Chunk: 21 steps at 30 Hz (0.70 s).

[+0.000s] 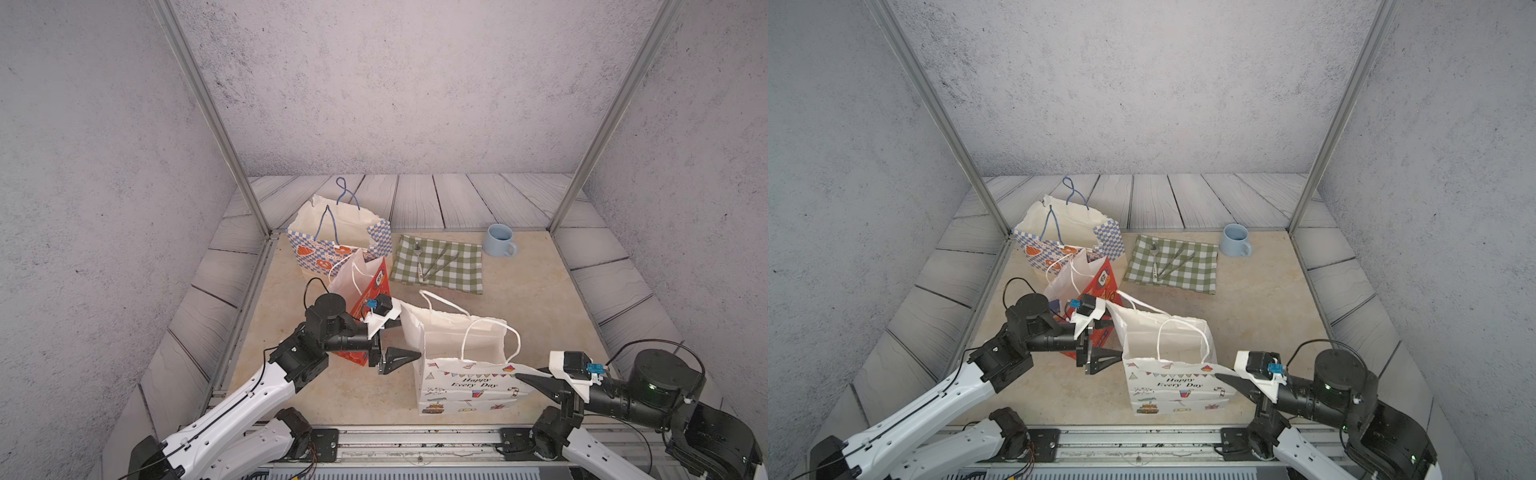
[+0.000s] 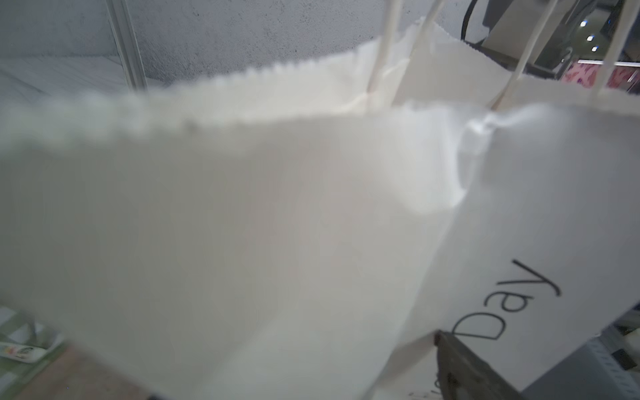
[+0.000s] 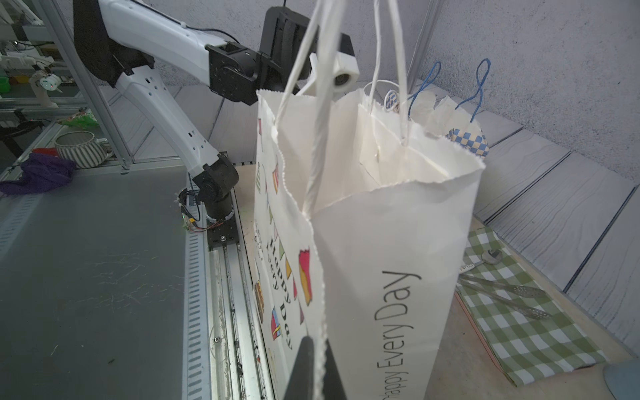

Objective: Put away the paper bag
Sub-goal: Press the paper bag at the center of the board.

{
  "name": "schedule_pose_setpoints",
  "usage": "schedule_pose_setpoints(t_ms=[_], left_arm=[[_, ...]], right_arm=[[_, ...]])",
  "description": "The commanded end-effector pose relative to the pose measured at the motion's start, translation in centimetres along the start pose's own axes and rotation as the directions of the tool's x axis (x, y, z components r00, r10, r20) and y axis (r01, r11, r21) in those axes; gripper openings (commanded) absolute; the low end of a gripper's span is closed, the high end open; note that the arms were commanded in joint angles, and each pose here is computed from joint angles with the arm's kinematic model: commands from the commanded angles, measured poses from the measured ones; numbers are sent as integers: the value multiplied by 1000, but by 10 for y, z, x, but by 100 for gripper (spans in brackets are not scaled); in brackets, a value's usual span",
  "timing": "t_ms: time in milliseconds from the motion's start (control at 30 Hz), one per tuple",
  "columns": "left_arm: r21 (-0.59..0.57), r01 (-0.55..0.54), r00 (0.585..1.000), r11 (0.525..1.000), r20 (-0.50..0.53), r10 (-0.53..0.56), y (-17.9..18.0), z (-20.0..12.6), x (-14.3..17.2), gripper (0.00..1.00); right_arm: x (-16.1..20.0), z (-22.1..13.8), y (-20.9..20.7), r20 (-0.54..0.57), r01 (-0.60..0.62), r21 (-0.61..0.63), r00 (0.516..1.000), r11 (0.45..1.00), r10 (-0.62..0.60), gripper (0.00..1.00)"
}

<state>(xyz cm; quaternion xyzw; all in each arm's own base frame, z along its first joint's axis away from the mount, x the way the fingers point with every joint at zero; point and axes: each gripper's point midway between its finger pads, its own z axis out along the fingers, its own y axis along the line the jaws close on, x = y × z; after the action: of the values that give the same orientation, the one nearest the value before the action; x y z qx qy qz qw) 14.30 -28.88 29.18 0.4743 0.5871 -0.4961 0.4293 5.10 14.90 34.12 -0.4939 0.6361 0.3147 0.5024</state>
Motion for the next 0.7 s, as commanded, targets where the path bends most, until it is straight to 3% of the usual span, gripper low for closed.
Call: schedule_pose_setpoints(t_ms=[0,67,367,533,667], left_arm=[[50,-37,998,998,60,34,-7,2,-20,74],[57,-43,997,997,60,40,-7,4,-22,65],[29,-59,994,998,90,57,-12,-4,-31,60],[32,-55,994,998,91,52,-17,-8,-34,70],[14,-47,999,999,25,47,-13,-8,-13,81]], right_arm=[[-19,9,0,92,14,-30,996,999,-12,0],[-21,17,-5,111,14,-22,994,1000,-12,0],[-9,26,-38,66,-17,140,998,990,8,0],[-7,24,-42,48,-22,166,999,986,14,0],[-20,18,-38,116,-21,160,993,987,3,0]])
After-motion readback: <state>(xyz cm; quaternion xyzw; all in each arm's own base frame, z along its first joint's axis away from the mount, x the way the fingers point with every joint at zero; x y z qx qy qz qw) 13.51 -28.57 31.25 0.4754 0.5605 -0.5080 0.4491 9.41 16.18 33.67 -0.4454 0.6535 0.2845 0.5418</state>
